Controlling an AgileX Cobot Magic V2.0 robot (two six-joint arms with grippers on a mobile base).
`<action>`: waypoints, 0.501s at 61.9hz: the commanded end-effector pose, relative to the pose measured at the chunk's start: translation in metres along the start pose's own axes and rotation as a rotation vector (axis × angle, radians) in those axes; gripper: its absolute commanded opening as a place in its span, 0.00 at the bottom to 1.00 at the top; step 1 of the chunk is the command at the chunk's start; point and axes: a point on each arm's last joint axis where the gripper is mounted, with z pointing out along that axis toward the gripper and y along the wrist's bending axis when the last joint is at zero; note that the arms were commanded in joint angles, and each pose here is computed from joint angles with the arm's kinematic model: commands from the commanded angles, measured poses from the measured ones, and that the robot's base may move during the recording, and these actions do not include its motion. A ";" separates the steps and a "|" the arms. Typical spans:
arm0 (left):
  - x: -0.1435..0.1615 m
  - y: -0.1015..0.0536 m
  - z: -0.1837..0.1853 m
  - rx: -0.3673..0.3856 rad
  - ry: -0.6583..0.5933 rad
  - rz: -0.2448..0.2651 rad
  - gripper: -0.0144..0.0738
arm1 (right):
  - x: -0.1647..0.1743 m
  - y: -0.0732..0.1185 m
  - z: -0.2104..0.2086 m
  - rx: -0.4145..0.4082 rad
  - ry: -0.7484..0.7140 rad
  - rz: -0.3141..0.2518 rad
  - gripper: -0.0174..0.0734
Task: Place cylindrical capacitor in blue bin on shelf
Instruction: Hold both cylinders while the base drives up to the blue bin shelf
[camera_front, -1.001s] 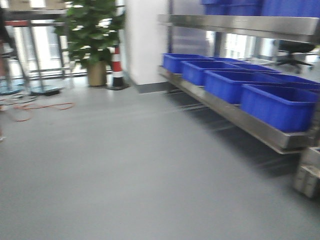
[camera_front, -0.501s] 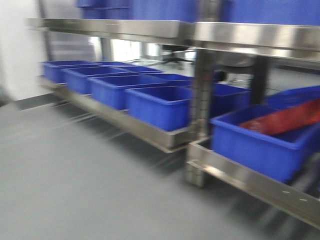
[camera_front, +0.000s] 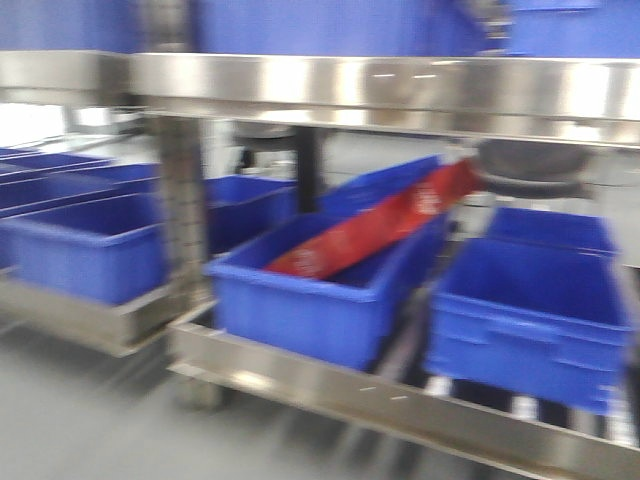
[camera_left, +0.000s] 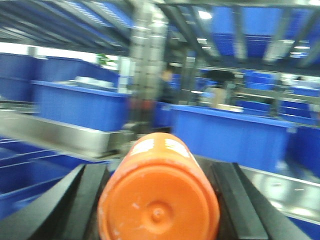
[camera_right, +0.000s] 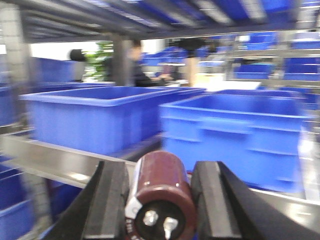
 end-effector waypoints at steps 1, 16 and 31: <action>-0.003 0.000 -0.001 0.001 -0.034 -0.010 0.04 | -0.003 0.000 -0.001 0.002 -0.029 -0.013 0.01; -0.003 0.000 -0.001 0.001 -0.034 -0.010 0.04 | -0.003 0.000 -0.001 0.002 -0.029 -0.013 0.01; -0.003 0.000 -0.001 0.001 -0.034 -0.010 0.04 | -0.003 0.000 -0.001 0.002 -0.029 -0.013 0.01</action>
